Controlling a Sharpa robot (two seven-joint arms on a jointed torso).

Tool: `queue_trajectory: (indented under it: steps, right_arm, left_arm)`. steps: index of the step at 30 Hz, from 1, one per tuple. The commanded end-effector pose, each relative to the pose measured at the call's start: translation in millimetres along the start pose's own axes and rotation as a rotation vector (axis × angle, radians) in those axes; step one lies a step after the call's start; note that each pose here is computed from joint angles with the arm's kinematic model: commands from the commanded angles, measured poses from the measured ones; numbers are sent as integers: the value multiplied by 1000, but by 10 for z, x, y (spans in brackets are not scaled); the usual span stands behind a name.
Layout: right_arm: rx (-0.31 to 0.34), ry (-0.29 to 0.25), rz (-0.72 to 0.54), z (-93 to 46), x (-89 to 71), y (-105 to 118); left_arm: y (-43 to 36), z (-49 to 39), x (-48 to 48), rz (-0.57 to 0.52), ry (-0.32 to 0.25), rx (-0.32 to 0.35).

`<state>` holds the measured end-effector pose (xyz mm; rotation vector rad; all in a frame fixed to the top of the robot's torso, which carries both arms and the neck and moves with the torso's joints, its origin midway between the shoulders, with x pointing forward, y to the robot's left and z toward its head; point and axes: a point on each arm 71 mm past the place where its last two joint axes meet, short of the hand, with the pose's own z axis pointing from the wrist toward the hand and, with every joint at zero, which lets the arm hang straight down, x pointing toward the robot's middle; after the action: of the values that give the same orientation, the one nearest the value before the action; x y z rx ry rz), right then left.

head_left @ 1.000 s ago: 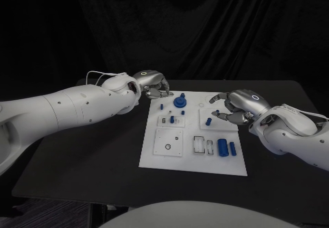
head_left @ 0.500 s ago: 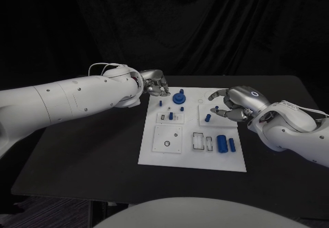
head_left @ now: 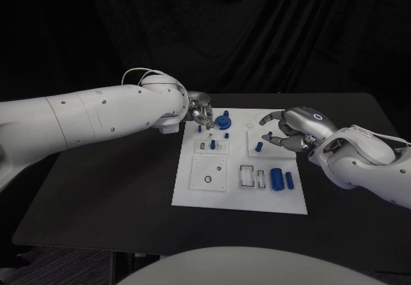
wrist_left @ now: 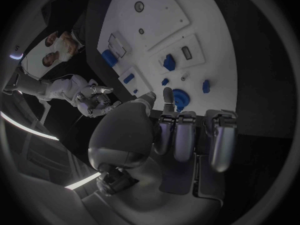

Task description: Assemble the parts on the task board

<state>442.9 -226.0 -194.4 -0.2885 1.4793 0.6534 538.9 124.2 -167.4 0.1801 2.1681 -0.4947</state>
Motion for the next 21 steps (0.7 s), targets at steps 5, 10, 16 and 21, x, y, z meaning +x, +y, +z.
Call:
queue_trajectory:
  steps: [5, 10, 16, 21]
  right_arm:
    - [0, -23, 1, 3, -36, 12]
    - [1, -24, 1, 1, -44, 14]
    - [-2, -26, 3, 5, -52, 30]
    - [-5, -28, 4, 8, -58, 43]
  left_arm:
    - [42, 23, 44, 47, 128, -158]
    - [-4, 36, 56, 58, 139, -167]
    - [-79, 63, 66, 68, 149, -153]
    - [-126, 89, 60, 68, 146, -130]
